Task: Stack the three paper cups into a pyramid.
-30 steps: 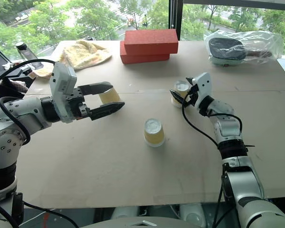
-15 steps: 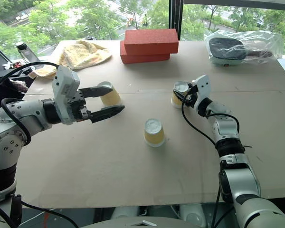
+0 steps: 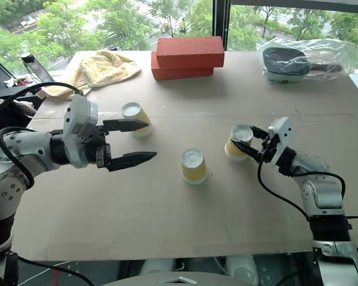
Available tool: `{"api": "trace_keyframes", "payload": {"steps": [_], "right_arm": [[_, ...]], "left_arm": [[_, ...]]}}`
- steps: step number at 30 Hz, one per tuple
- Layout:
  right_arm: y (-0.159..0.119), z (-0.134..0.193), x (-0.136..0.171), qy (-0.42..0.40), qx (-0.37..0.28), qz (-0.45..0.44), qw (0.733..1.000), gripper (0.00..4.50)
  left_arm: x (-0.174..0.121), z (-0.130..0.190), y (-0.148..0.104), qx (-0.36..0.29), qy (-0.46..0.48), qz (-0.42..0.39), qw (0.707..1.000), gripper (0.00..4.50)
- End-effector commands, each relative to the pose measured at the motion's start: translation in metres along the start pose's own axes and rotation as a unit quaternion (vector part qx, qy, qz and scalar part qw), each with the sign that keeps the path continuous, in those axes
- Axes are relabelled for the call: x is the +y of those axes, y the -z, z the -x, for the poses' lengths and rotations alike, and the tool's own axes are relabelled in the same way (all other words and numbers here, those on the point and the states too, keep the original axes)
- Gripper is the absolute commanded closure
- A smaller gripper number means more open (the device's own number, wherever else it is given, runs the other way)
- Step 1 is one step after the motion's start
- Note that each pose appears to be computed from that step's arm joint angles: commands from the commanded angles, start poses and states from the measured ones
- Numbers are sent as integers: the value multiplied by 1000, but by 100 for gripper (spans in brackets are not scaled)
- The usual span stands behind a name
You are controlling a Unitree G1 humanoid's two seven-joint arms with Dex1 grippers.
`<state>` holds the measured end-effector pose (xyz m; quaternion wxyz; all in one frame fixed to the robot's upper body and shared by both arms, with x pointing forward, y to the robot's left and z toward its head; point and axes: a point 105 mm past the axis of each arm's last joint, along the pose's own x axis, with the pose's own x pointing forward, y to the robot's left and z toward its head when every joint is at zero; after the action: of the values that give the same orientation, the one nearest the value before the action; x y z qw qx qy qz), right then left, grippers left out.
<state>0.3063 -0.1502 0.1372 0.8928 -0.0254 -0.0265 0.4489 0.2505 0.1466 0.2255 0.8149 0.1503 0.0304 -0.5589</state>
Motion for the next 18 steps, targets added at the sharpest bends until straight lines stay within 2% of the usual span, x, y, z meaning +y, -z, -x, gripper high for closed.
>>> {"api": "trace_keyframes", "payload": {"steps": [1,10,18], "right_arm": [[-7,5,25,-49,-7,30,998,230],[14,-3,53,-88,0,40,995,230],[15,-11,67,-117,-15,41,992,230]], "left_arm": [[-8,1,-12,-15,25,-35,999,0],[-4,-1,-12,-6,38,-43,998,0],[-4,-2,-14,-4,42,-46,998,0]]}}
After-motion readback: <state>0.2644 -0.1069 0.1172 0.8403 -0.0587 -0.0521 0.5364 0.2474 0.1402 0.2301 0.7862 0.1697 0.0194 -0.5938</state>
